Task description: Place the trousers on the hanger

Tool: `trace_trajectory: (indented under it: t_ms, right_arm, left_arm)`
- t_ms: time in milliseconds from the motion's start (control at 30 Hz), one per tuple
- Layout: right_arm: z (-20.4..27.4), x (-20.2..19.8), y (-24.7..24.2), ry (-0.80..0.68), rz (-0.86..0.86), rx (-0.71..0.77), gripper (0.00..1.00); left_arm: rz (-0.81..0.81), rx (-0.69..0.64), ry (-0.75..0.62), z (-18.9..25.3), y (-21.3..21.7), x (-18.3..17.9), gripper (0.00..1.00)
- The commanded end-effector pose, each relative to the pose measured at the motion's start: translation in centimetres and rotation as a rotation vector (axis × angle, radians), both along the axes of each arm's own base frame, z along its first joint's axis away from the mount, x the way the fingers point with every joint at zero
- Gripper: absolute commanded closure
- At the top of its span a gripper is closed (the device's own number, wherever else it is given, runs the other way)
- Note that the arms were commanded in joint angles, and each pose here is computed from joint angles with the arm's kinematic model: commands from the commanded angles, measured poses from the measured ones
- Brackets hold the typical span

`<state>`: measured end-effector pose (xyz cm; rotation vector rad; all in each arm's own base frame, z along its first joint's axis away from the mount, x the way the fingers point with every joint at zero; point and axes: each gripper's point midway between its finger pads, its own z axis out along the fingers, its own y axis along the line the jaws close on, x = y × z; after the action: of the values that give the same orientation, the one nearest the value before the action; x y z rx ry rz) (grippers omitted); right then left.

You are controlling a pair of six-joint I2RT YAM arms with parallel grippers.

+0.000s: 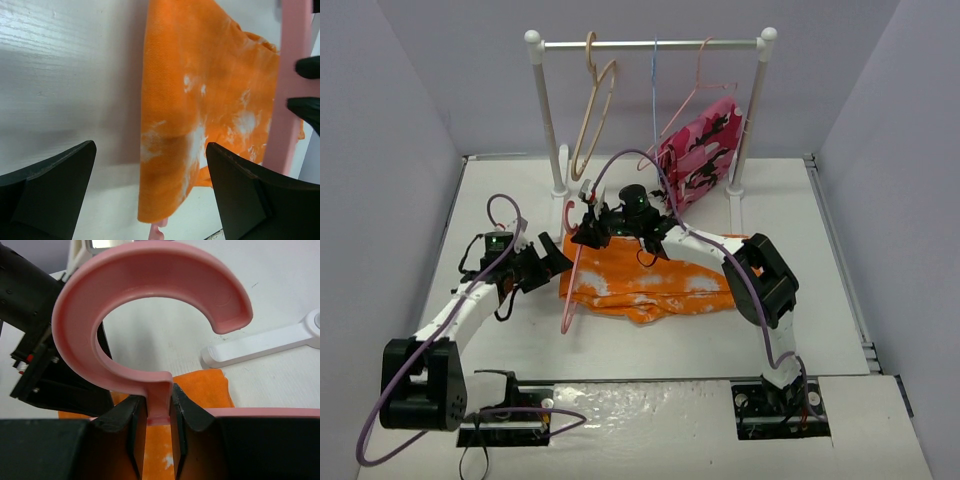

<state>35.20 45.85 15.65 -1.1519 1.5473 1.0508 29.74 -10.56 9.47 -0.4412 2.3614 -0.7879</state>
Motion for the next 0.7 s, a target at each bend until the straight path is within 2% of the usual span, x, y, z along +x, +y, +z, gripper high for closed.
trace_trajectory:
  t_ms: [0,100,467,667]
  right_arm:
    - [7.9,-0.5,-0.3,-0.14,0.032,0.13,1.0]
    - [8.1,-0.4,-0.4,-0.141,0.03,0.133,1.0]
    - [8.8,-0.4,-0.3,-0.138,0.029,0.15,1.0]
    - [9.0,-0.7,-0.2,-0.135,0.042,0.151,1.0]
  left_arm:
    - [-0.03,-0.031,-0.094,2.4,-0.7,2.9,0.12]
    - [-0.041,-0.061,-0.113,2.4,-1.2,3.9,0.16]
    - [-0.098,-0.163,-0.13,2.2,-2.8,4.2,0.43]
    - [-0.136,-0.195,-0.134,3.1,-3.5,4.1,0.94]
